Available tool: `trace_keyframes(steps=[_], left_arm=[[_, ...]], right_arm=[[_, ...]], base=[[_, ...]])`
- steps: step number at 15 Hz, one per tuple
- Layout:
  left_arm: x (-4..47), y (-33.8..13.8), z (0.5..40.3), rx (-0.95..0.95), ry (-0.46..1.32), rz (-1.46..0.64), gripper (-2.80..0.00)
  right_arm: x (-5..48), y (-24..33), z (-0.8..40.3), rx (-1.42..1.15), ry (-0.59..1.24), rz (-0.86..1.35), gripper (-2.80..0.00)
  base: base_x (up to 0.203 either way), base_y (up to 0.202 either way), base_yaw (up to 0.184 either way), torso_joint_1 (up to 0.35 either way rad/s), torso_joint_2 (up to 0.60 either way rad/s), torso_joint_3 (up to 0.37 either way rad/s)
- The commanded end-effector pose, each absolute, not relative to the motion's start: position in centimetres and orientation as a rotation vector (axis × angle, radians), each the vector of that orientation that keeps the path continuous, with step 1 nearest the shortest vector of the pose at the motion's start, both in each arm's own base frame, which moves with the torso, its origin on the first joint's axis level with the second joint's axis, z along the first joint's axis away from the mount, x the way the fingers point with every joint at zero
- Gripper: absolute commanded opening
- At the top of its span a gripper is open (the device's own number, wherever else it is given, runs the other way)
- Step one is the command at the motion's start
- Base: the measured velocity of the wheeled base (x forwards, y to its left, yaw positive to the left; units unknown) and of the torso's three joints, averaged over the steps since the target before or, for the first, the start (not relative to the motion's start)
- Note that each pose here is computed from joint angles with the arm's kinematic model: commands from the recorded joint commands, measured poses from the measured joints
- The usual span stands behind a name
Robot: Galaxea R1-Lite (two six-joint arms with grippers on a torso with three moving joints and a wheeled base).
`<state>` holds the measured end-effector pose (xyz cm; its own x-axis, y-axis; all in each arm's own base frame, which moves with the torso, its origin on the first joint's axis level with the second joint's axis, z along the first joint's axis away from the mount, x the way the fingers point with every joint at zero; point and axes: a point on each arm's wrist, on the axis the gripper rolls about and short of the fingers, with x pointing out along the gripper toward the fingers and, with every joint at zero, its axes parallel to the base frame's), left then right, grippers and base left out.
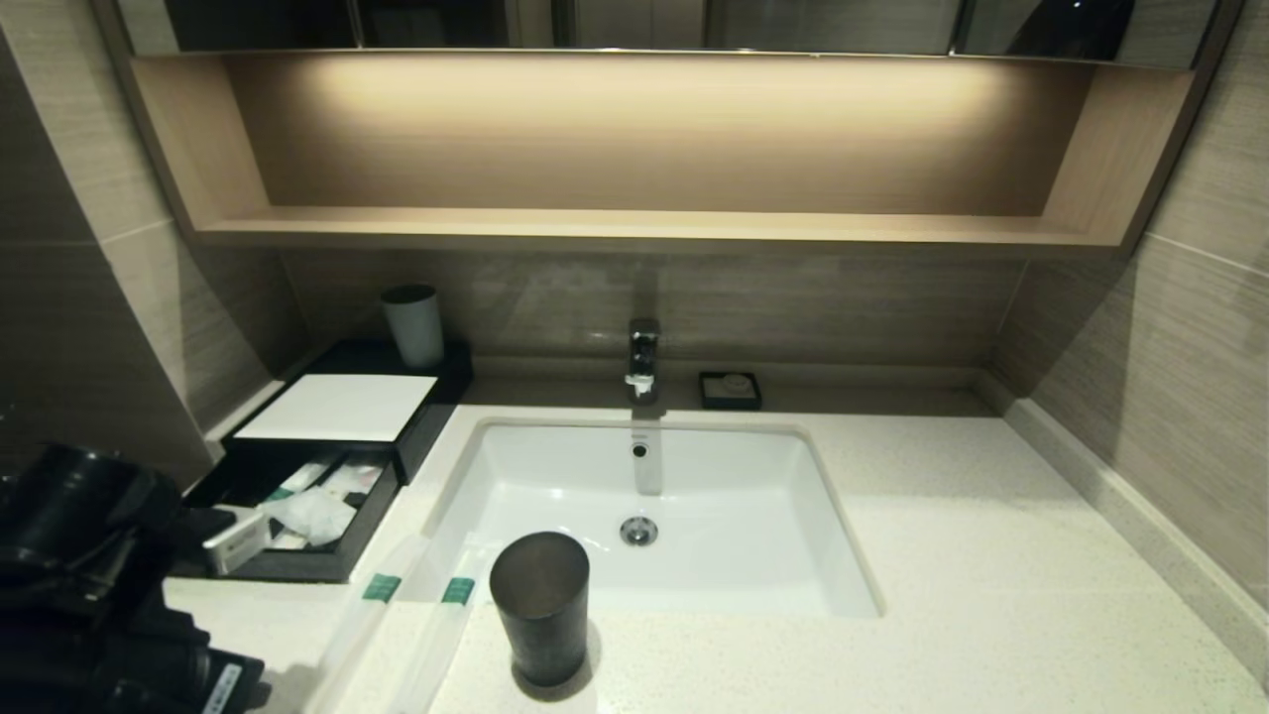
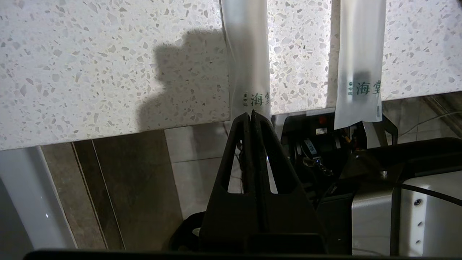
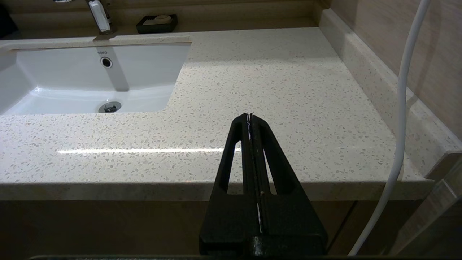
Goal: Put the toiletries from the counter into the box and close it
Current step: Pick up the bathroom toiletry
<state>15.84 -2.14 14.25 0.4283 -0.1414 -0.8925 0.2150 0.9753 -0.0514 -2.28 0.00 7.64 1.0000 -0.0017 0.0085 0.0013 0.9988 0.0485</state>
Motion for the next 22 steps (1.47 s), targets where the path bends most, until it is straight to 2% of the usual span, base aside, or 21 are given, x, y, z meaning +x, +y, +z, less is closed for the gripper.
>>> trace_keyframes(steps=[1,13,14,22], left_arm=[[16.4,-2.3,13.4,0.073,1.156,-0.236,-2.8],[17.1,-2.6,12.2,0.085,1.219,-0.259,-2.8],[17.2,-2.6,12.0,0.086,1.227,-0.257,0.0],[17.5,-2.7,11.8,0.087,1.238,-0.259,0.0]], right_arm=[[-2.3,0.0,7.6,0.049,-0.008,-0.001,-2.8],[-2.3,0.0,7.7,0.049,-0.009,-0.001,-2.8],[-2.3,0.0,7.7,0.049,-0.009,-0.001,-2.8],[-2.3,0.0,7.6,0.049,-0.008,-0.001,-2.8]], base=[[0.0,0.0,0.0,0.0,0.0,0.0],[0.0,0.0,0.0,0.0,0.0,0.0],[0.0,0.0,0.0,0.0,0.0,0.0],[0.0,0.0,0.0,0.0,0.0,0.0]])
